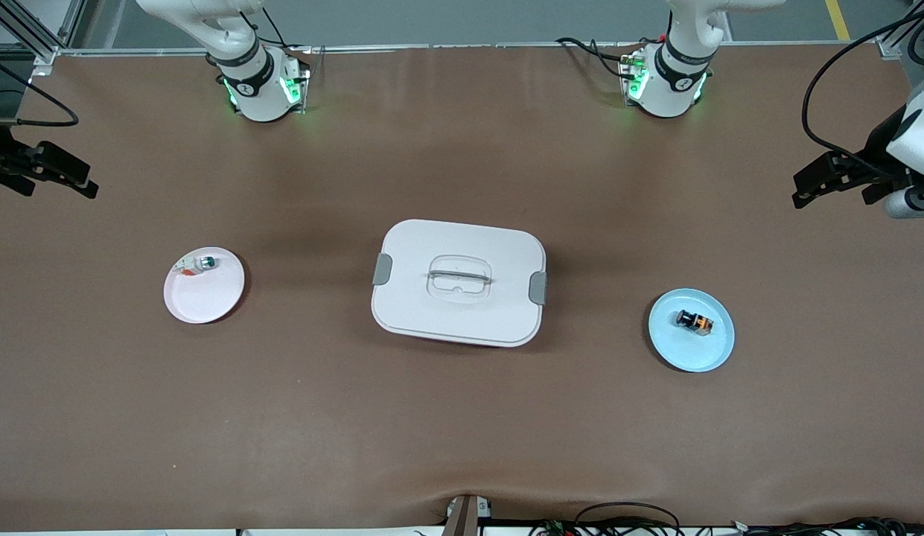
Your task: Transfer orange switch to right arm and place
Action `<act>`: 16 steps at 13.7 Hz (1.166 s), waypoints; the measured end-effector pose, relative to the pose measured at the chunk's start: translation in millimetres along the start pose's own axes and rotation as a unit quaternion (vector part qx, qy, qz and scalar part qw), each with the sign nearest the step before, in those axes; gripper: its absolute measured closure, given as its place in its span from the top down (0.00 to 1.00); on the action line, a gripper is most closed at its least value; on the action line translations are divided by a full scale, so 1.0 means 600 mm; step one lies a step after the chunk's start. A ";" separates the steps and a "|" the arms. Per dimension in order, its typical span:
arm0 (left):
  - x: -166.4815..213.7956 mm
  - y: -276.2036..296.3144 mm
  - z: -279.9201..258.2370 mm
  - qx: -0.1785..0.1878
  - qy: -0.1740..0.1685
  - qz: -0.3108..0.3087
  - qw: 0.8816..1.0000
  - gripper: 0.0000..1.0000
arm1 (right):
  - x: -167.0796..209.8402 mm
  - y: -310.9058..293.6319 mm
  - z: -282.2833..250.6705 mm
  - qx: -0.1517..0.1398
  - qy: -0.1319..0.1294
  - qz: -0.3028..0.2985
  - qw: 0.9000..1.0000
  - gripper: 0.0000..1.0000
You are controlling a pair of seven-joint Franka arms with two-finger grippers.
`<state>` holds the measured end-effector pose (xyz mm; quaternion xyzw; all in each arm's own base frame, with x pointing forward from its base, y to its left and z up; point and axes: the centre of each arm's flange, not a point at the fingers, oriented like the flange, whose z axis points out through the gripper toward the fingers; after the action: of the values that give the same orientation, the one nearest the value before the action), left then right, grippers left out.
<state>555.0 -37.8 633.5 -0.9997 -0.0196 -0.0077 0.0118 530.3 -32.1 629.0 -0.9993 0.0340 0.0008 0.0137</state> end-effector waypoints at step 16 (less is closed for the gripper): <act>0.036 0.005 0.086 -0.002 -0.049 0.002 0.999 1.00 | 0.000 0.000 0.000 0.000 0.001 0.000 1.000 1.00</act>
<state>577.7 -38.7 582.4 -0.9990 -0.0177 0.0411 0.0084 530.5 -32.0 629.2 -0.9993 0.0339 -0.0004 0.0136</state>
